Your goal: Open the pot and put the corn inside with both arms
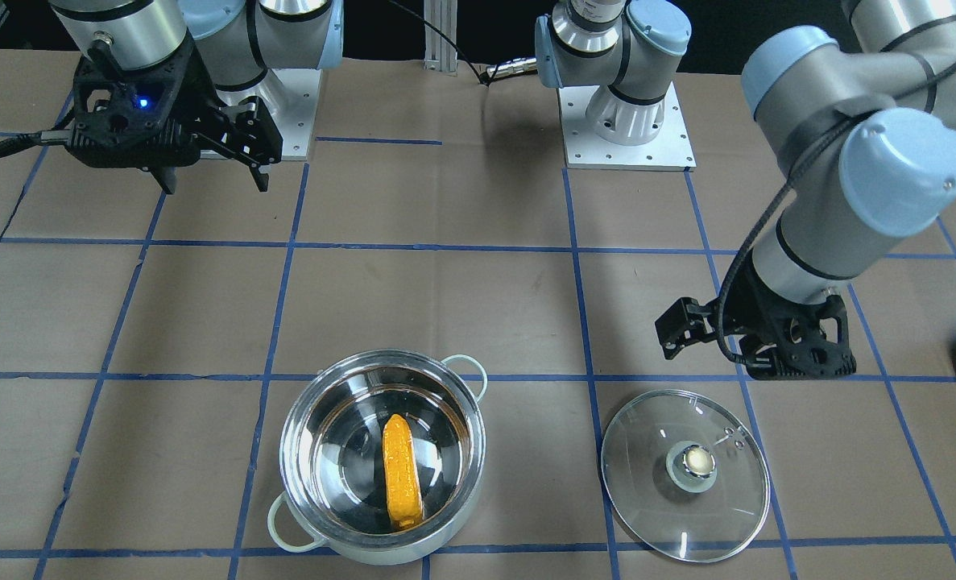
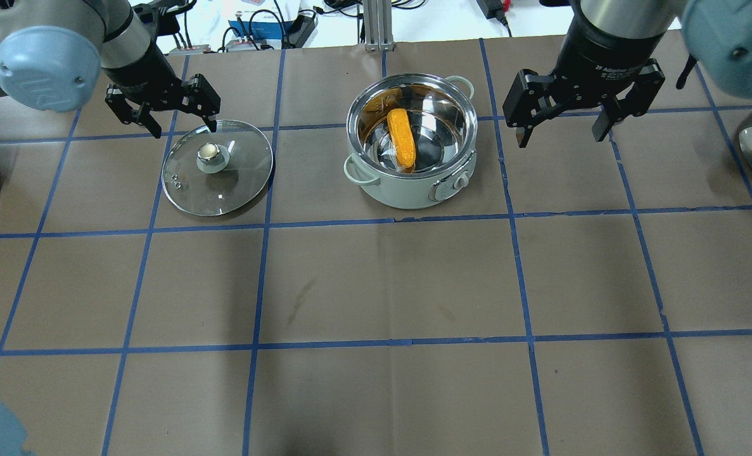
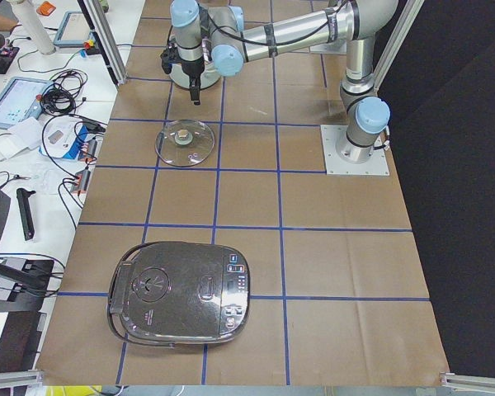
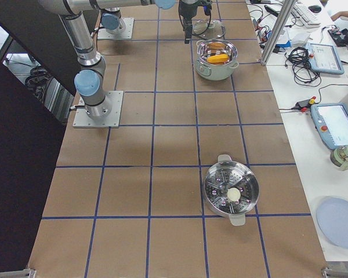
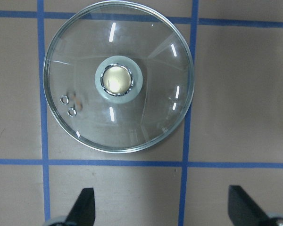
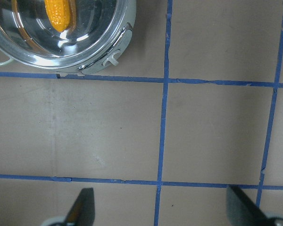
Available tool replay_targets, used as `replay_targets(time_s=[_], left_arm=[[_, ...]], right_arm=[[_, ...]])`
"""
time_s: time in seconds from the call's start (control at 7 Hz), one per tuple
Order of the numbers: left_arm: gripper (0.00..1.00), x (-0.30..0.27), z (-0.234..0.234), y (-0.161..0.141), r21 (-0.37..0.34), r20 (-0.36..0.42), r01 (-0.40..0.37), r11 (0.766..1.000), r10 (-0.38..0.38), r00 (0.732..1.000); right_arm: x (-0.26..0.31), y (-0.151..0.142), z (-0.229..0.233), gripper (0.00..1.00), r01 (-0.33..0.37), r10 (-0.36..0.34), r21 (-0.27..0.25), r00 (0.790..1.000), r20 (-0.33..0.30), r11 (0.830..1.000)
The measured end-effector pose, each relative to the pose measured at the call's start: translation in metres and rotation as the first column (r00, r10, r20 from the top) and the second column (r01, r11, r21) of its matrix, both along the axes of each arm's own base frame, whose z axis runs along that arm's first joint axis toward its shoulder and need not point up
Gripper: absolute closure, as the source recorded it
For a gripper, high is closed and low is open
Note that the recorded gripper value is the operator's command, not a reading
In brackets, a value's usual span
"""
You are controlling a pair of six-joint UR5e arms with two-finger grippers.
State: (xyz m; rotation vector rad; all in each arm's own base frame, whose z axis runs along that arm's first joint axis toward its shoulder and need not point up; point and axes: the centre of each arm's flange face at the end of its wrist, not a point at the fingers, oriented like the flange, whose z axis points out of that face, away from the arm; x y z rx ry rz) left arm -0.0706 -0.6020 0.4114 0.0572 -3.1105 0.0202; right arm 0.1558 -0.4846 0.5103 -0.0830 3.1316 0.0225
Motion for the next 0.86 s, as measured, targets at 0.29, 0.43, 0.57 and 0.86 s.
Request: replay_targets(time_s=[0.29, 0.43, 0.57, 0.86], left_arm=[[0.00, -0.018, 0.063, 0.050, -0.023, 0.000, 0.021, 1.000, -0.021, 1.000], [0.00, -0.028, 0.088, 0.080, -0.039, -0.002, 0.035, 0.999, -0.035, 0.999], [0.00, -0.045, 0.095, 0.104, -0.038, -0.003, 0.058, 0.998, -0.058, 0.998], [0.00, -0.078, 0.082, 0.128, -0.013, -0.007, 0.036, 0.999, -0.036, 0.999]], right_arm=[[0.002, 0.003, -0.001, 0.03, -0.003, 0.003, -0.005, 1.000, -0.001, 1.000], [0.003, 0.004, 0.000, 0.02, -0.004, 0.004, -0.007, 1.000, -0.001, 1.000], [0.003, 0.004, 0.000, 0.02, -0.005, 0.005, -0.008, 1.000, 0.000, 1.000], [0.004, 0.005, 0.000, 0.02, -0.004, 0.004, -0.008, 1.000, 0.004, 1.000]])
